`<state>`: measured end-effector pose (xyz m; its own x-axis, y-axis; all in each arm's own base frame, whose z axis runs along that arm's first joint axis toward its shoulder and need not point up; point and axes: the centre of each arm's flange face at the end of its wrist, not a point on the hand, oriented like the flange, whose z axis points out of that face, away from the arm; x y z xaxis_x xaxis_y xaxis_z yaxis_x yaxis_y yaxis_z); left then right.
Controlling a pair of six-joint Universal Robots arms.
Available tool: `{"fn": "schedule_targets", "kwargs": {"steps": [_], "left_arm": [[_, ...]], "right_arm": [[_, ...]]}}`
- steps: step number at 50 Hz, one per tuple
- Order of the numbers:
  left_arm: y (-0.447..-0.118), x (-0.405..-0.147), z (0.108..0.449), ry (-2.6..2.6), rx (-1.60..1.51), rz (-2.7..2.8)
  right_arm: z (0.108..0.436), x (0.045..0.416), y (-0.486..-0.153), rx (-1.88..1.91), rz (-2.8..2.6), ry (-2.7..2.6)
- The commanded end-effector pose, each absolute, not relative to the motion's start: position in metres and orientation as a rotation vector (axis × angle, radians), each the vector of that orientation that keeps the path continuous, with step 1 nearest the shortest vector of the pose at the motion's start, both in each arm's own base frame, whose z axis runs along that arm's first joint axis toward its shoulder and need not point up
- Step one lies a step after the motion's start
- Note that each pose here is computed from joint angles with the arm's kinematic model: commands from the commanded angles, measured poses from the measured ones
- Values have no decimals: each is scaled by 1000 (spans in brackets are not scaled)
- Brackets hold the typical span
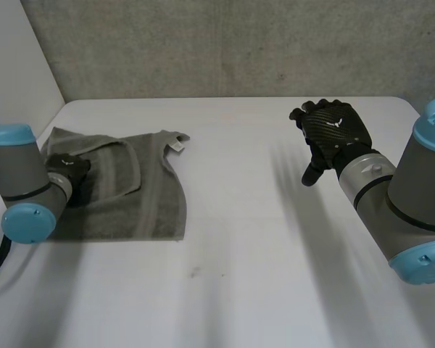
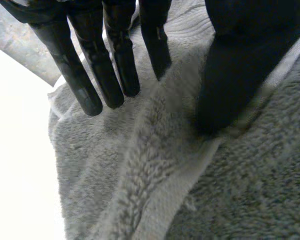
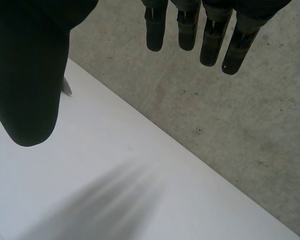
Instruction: Fold the towel.
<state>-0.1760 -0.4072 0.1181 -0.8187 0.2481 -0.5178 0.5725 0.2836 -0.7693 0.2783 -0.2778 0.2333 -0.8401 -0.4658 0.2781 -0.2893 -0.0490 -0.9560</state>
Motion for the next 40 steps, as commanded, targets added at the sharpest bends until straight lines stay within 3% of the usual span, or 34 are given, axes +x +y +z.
{"fn": "schedule_targets", "kwargs": {"steps": [1,8,13,26,33,40], "left_arm": [[-405,-171,162,2163,624,-1609],[-377,-197,260,2083,424,-1990],[-359,-210,295,2093,329,-2167],[-309,-253,335,2239,294,-2371],[-293,-261,351,2273,263,-2437],[-274,-269,371,2237,203,-2529]], "right_arm": [[233,280,-277,-835,-2020,2067],[228,282,-283,-806,-1999,2085],[217,287,-282,-769,-1930,2112],[194,323,-248,-549,-1491,2111],[164,360,-221,-378,-1124,2049],[147,384,-216,-262,-995,2021]]}}
